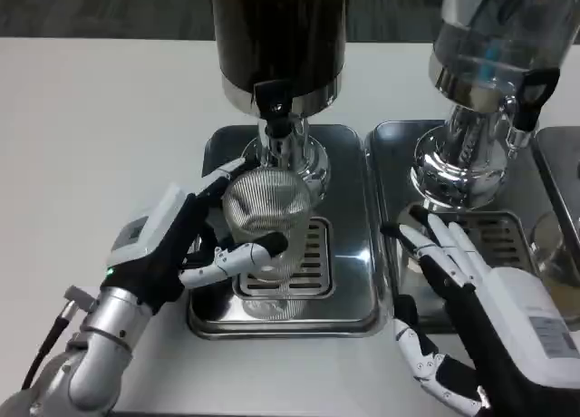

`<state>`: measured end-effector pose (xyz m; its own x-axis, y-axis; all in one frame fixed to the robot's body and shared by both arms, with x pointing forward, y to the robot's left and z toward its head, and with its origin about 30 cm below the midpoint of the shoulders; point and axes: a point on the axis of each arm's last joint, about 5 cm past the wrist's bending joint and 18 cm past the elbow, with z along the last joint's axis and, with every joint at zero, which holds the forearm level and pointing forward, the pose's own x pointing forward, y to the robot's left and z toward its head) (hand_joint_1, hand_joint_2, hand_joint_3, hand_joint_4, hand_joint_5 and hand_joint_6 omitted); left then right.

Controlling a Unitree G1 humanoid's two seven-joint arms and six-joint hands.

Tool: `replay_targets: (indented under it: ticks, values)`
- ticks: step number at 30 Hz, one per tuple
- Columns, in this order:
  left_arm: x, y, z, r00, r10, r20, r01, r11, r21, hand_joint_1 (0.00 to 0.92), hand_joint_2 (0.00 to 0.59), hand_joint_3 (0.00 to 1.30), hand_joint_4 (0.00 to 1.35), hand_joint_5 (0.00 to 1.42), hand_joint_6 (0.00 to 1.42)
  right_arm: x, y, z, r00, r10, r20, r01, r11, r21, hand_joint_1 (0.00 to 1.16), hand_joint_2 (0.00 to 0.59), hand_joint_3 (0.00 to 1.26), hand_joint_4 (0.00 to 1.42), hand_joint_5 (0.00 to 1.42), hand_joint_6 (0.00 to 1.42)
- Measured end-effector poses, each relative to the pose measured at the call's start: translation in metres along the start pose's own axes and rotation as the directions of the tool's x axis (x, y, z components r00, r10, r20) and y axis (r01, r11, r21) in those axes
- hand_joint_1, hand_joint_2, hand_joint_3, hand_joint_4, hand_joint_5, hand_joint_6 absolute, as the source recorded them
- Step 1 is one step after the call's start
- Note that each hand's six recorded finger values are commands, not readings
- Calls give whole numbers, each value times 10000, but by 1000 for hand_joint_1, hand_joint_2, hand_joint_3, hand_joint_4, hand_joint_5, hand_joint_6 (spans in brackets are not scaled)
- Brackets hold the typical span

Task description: Grasp the cup under the faucet to collect the drink, then remove the cup.

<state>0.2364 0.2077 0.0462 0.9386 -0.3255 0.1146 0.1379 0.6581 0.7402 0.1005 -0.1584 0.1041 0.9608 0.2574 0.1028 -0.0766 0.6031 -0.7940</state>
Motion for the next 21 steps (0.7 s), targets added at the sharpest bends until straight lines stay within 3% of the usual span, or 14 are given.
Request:
replay_targets:
  ticks: [6,14,21]
  values:
    - [-9,17,-4,10000,-67,38,66,10000,39,121,59,105,54,255,500,1,4,-6,10000,53,-32,-53,10000,61,564,586,146,7,3,177]
    - [-85,28,-19,9998,-130,127,129,9999,9,121,58,60,2,191,443,13,0,-9,10000,16,-13,-16,9999,147,568,586,146,3,4,178]
    - [-214,185,-70,9993,242,301,-242,9997,5,118,54,46,0,172,420,31,-3,-13,10000,-20,20,19,9997,225,577,586,149,9,4,193]
